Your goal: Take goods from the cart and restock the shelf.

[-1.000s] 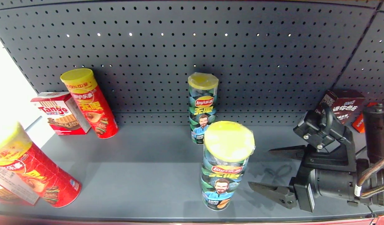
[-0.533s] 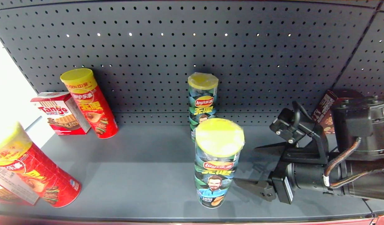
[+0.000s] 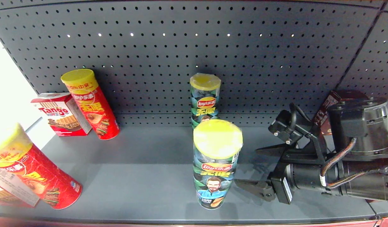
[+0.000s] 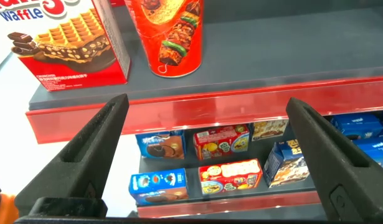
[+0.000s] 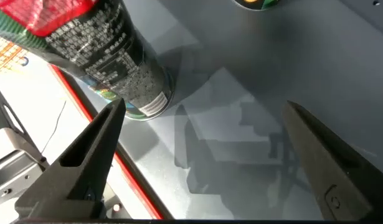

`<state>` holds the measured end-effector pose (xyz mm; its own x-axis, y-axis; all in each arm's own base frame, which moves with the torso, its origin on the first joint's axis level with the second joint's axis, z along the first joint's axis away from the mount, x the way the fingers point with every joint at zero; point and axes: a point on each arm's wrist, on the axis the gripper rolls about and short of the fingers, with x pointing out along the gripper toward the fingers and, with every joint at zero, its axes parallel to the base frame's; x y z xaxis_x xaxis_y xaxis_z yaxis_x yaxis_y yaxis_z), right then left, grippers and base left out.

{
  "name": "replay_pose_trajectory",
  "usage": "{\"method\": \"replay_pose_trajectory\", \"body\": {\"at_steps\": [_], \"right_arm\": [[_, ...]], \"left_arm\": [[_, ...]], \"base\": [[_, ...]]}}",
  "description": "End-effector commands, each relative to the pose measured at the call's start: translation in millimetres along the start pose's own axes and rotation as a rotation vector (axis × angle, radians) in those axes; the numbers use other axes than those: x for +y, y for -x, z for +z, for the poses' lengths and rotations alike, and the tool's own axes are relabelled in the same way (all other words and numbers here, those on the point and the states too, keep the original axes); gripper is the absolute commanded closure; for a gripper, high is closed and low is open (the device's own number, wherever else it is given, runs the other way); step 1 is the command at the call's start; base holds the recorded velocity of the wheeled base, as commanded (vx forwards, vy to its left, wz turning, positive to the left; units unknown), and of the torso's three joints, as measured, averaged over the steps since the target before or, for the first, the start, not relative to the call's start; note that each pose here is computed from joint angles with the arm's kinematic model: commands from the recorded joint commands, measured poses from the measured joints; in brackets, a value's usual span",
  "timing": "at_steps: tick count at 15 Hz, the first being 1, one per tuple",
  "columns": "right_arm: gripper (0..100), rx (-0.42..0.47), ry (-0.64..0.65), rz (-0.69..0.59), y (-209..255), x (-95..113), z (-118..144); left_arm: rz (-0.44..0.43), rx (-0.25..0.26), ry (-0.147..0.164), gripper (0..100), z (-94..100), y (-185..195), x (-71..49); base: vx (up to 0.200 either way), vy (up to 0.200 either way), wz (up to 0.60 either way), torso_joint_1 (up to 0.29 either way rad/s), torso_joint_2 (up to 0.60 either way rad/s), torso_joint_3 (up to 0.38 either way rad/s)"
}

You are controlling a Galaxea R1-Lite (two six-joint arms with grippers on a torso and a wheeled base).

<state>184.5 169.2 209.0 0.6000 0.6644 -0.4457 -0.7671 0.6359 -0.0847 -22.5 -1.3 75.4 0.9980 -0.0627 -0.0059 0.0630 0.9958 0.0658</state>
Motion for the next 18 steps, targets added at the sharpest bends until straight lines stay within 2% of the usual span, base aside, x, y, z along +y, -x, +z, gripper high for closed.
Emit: {"method": "replay_pose_trajectory", "body": {"at_steps": [1, 18], "right_arm": [[0, 0.001, 0.001, 0.001, -1.5, 0.0, 0.5], [0, 0.004, 0.006, 0.013, -11.0, 1.8, 4.8]], "left_arm": [[0.001, 0.002, 0.000, 0, 0.1, -0.1, 0.0], [0.000, 0.002, 0.000, 0, 0.1, -0.1, 0.0]], "base": [[0.000, 0.000, 0.00, 0.000, 0.00, 0.000], [0.000, 0.000, 0.00, 0.000, 0.00, 0.000]]}}
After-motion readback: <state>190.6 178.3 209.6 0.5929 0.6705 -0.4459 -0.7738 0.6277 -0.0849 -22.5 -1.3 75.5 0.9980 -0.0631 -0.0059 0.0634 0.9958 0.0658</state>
